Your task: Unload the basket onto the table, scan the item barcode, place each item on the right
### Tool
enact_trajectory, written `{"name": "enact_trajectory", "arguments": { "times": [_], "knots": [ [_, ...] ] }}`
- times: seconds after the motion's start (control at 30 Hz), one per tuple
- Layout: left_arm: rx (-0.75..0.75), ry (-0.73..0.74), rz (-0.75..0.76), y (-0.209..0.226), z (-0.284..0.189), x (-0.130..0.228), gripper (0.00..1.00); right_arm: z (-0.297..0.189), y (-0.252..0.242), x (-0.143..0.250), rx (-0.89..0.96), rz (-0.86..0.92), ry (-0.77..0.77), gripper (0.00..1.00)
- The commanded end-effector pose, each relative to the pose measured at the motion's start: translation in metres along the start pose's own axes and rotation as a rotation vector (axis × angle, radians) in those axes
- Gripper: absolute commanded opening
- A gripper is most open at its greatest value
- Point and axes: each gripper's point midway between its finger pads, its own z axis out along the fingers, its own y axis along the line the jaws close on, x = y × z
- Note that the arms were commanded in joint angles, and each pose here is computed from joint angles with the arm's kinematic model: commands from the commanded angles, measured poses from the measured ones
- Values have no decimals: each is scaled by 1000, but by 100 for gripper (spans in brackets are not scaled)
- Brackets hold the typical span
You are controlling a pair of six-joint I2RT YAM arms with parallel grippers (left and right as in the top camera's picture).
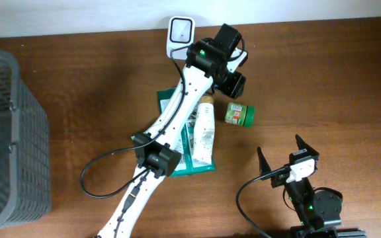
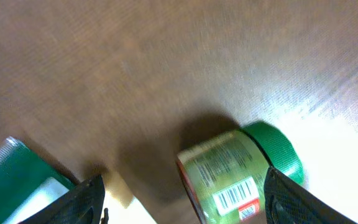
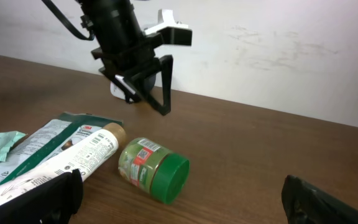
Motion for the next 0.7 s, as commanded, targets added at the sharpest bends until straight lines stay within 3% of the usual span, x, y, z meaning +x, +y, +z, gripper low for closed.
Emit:
{"name": "enact_trajectory", "arguments": {
  "times": [0.0, 0.2, 0.3, 0.67],
  "knots": [
    [52, 16, -75, -35, -16, 5, 73, 0, 1, 1, -4, 3, 0, 98],
    [-159, 25, -132, -47, -3, 17, 100, 0, 1, 1, -4, 3, 0, 98],
    [-260, -12, -155, -43, -4, 15, 100, 0, 1, 1, -4, 3, 0, 98],
    [-322, 26, -146, -33, 15, 23, 100, 0, 1, 1, -4, 3, 0, 98]
  ]
}}
